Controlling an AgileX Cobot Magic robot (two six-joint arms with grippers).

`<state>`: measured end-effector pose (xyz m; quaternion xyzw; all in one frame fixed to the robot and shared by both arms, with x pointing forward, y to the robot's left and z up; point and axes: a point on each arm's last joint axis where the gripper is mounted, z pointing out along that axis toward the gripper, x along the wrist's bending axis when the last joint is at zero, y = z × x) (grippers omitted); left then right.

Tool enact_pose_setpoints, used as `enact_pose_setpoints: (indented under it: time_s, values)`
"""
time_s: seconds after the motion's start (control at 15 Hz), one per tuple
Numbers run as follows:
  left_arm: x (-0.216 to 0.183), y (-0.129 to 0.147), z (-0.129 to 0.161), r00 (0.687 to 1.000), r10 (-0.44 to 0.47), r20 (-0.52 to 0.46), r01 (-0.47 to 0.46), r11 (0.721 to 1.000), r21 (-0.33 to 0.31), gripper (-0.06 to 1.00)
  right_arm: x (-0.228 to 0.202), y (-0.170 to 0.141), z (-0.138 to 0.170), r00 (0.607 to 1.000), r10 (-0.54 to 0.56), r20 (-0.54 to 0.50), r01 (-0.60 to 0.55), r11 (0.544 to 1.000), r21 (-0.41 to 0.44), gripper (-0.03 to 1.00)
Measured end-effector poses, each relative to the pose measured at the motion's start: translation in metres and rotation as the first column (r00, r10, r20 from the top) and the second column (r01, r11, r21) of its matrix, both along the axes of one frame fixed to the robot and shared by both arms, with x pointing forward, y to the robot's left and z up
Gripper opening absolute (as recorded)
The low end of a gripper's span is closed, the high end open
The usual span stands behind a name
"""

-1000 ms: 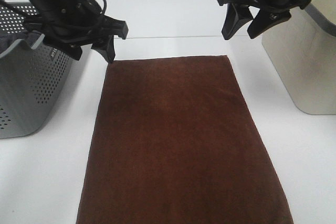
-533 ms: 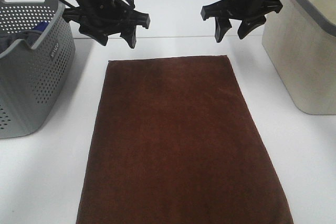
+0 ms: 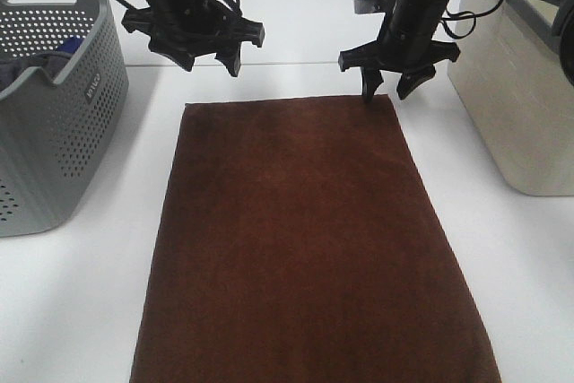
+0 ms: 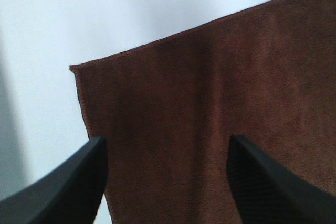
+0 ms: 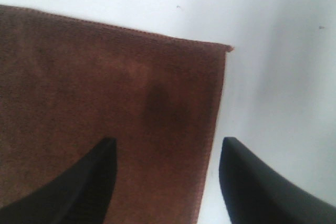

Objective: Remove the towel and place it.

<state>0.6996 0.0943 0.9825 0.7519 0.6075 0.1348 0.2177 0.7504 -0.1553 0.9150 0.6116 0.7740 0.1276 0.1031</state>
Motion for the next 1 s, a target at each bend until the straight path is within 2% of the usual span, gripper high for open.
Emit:
enact_pose_setpoints:
  time_s: [0.4,0.53,0.67,0.8,0.87,1.0]
  values:
    - [0.000,0.000,0.000,1.000,0.000,-0.001,0.000,1.000,0.004,0.63,0.012,-0.011,-0.027,0.999,-0.033,0.004,0.033,0.999,0.022,0.55]
    - [0.000,0.000,0.000,1.000,0.000,-0.002,0.000,1.000,0.004,0.63,0.013,-0.013,-0.036,0.999,-0.036,-0.004,0.036,0.999,0.019,0.51]
    - [0.000,0.000,-0.001,1.000,0.000,-0.003,0.000,1.000,0.005,0.63,0.013,-0.013,-0.037,1.000,-0.031,-0.004,0.031,0.999,0.018,0.39]
    - [0.000,0.000,0.000,1.000,-0.001,0.000,0.001,1.000,0.005,0.62,0.013,-0.012,-0.037,1.000,-0.027,-0.008,0.027,0.999,0.023,0.17]
    - [0.001,0.000,0.000,1.000,-0.002,0.004,0.002,1.000,0.006,0.62,0.013,-0.011,-0.037,1.000,-0.013,-0.011,0.014,1.000,0.027,0.02]
    - [0.003,0.000,-0.001,1.000,-0.006,0.025,0.006,1.000,0.013,0.62,0.012,-0.011,-0.037,1.000,-0.006,-0.017,0.007,1.000,0.025,0.00]
